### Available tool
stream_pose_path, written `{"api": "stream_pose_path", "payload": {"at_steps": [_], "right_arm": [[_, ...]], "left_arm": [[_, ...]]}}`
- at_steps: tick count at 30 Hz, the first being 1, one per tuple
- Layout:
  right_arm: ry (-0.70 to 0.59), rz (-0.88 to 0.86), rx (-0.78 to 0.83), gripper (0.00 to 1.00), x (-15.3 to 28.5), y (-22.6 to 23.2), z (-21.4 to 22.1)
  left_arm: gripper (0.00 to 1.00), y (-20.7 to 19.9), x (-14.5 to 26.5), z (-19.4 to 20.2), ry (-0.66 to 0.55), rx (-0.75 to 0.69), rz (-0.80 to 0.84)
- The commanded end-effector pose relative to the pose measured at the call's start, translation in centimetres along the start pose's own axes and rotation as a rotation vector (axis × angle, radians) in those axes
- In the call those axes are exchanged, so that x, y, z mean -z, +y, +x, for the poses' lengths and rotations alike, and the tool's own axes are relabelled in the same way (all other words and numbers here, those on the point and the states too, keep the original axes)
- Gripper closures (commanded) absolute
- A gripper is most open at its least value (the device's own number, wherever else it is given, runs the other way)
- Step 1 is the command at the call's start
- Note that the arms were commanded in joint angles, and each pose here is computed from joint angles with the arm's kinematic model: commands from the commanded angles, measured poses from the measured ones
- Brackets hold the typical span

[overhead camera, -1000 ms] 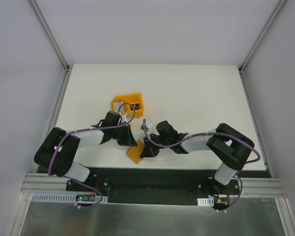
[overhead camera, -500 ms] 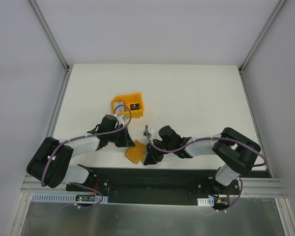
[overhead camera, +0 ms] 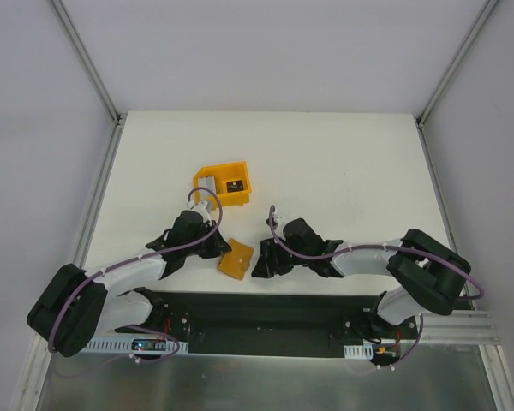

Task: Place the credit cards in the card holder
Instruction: Open the card holder at the center of the board.

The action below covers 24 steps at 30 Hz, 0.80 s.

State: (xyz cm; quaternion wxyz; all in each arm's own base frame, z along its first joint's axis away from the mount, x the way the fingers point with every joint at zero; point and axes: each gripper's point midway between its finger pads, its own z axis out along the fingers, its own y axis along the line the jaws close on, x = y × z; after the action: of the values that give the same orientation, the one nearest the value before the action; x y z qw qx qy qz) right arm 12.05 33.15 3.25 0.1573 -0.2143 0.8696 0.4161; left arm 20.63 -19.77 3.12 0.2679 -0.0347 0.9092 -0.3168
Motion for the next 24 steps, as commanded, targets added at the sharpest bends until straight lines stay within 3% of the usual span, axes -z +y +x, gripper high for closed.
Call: {"api": "stream_pose_path", "payload": {"at_steps": [1, 12, 19, 24], "right_arm": [[-0.136, 0.041, -0.135, 0.41, 0.0, 1.3, -4.4], [-0.123, 0.272, -0.215, 0.36, -1.6, 0.7, -5.0], [-0.095, 0.355, -0.253, 0.42, -1.8, -0.8, -4.1], [-0.097, 0.353, -0.251, 0.53, -1.8, -0.8, -4.2]], "left_arm": [[1.0, -0.2, 0.3, -0.6, -0.086, 0.017, -0.044], [1.0, -1.4, 1.4, -0.6, -0.17, 0.035, -0.077], [1.0, -1.6, 1.7, -0.7, -0.183, 0.024, -0.073], [1.0, -1.8, 1.9, -0.8, -0.193, 0.015, -0.071]]}}
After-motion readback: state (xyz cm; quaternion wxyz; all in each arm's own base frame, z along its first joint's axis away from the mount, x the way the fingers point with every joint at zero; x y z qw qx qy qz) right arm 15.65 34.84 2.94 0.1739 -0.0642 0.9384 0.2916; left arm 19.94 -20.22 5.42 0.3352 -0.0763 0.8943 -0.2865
